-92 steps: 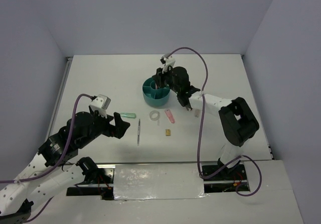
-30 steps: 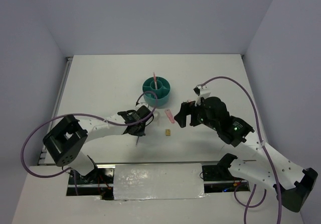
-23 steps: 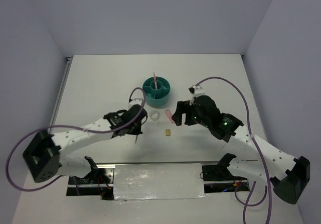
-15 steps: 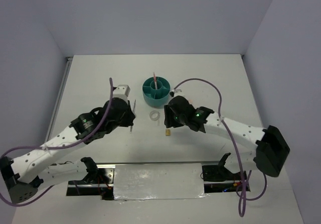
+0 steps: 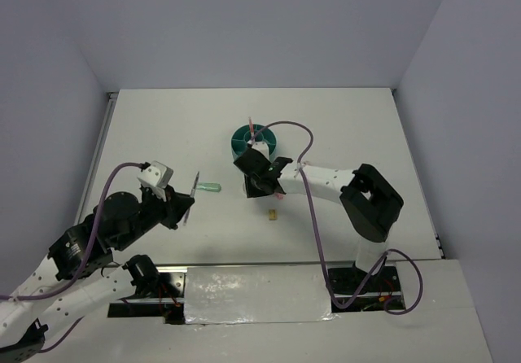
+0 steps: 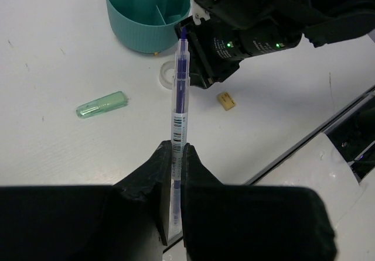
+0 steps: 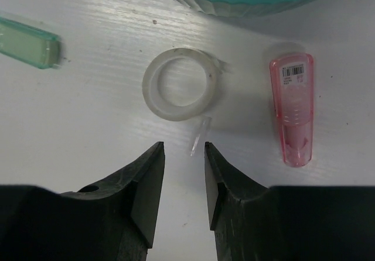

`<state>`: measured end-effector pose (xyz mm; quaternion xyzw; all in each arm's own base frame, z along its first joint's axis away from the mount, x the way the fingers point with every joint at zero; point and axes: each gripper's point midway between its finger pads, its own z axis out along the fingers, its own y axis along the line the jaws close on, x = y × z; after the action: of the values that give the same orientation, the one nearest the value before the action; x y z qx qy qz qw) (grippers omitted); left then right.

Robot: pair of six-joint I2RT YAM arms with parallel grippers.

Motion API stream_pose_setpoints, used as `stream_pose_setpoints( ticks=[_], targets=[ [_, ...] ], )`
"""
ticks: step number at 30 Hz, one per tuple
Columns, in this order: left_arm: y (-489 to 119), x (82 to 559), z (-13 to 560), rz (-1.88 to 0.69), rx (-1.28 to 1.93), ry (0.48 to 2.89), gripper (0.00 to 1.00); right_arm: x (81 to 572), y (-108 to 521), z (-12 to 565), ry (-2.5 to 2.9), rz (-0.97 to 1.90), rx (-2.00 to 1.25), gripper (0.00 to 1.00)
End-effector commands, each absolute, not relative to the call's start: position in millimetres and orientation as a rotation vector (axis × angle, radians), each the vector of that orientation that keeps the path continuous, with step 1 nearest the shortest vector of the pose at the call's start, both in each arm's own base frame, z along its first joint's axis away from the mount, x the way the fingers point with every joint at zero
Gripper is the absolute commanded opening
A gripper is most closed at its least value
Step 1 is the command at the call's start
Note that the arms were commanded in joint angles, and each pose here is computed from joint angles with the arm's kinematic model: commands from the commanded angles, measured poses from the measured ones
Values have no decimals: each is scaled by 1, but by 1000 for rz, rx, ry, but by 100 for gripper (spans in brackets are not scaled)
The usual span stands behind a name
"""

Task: Sort the stationery into containers
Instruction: Pick up the pen cap from the center of the board.

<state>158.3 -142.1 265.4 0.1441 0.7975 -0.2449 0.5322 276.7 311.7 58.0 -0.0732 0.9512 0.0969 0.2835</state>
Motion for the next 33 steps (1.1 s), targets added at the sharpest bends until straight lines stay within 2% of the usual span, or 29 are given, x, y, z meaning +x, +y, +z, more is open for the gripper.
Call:
stream_pose_setpoints(
  ticks=[1, 17, 20, 22, 25, 26, 31, 33],
  targets=[
    [-150, 155, 283, -646, 402, 1802, 0, 283, 315, 59, 2540, 204, -167, 40],
    [-158, 153, 279, -661, 443, 1820, 0, 279, 311, 23, 2604, 104, -201, 38],
    [-158, 154, 279, -660, 441, 1818, 0, 277, 310, 19, 2611, 98, -202, 27],
    [-158, 154, 278, -661, 445, 1821, 0, 275, 309, 19, 2614, 102, -207, 25],
    [-159, 154, 279, -663, 446, 1821, 0, 272, 307, 19, 2618, 108, -208, 12],
    [-158, 154, 279, -659, 442, 1821, 0, 271, 305, 21, 2616, 118, -201, 1],
    [-155, 152, 282, -664, 431, 1805, 0, 259, 310, 47, 2577, 281, -200, 0],
    [-154, 152, 287, -673, 415, 1795, 0, 254, 310, 78, 2506, 398, -177, 0]
  ],
)
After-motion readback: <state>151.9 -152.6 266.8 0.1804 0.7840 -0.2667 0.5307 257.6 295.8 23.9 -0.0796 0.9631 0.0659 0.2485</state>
